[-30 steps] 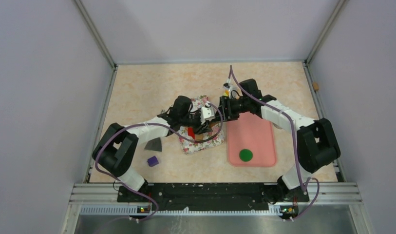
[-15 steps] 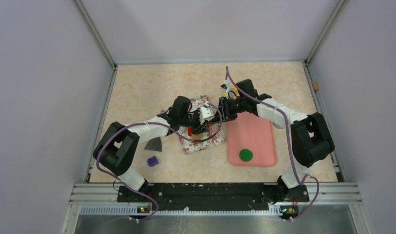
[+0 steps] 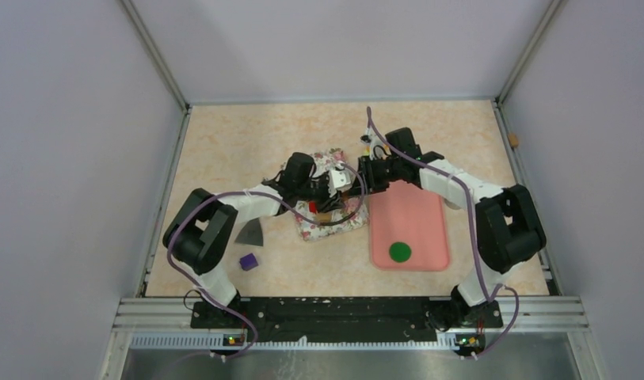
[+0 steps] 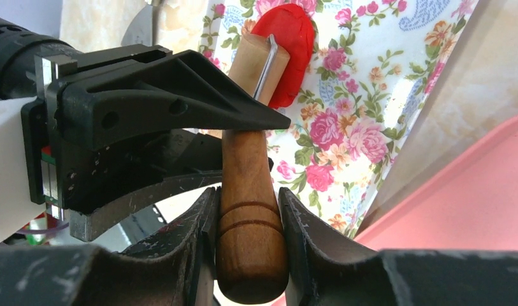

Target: Roll out the dumpling wrappers from the dough

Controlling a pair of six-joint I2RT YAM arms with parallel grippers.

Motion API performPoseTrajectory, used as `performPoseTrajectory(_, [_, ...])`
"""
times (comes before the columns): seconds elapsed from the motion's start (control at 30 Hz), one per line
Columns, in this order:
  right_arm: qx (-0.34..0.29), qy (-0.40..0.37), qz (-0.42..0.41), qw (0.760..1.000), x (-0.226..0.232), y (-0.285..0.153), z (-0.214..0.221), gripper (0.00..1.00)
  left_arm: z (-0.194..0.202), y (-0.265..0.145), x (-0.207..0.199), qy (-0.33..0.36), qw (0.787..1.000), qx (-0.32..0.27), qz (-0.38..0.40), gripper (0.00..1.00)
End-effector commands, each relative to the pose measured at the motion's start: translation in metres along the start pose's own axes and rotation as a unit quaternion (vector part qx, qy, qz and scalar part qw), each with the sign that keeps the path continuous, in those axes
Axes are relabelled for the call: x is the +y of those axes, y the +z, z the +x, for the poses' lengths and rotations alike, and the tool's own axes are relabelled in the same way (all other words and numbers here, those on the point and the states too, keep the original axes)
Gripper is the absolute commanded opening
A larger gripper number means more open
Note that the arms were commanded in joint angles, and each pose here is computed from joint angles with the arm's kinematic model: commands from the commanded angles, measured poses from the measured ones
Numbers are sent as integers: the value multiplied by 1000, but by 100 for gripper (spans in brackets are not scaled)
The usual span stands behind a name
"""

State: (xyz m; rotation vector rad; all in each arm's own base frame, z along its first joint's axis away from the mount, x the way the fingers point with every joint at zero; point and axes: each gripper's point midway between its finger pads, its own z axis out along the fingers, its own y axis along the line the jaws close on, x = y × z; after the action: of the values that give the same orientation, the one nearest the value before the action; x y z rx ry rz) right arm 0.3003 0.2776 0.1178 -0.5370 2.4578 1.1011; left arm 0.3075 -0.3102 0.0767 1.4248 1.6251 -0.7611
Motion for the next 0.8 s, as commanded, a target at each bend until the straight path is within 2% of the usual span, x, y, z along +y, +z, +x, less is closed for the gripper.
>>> performPoseTrajectory(0.0, [1, -46, 106, 993, -41, -6, 16, 0, -2, 14, 14, -8, 1000, -7, -15, 0])
performPoseTrajectory(0.3, [14, -42, 154, 987, -55, -25, 47, 0, 8, 36, -14, -12, 1000, 0, 5, 0])
performPoseTrajectory(0.53, [18, -12, 160, 987, -60, -35, 55, 0, -4, 54, -10, -79, 997, -22, 11, 0])
performPoseTrajectory(0.67, [12, -12, 149, 989, -55, -43, 47, 0, -20, 57, -3, -85, 996, -39, 9, 0])
performPoseTrajectory(0.77, [-17, -42, 117, 992, -32, -54, 22, 0, -44, 53, 7, -74, 996, -58, -2, 0])
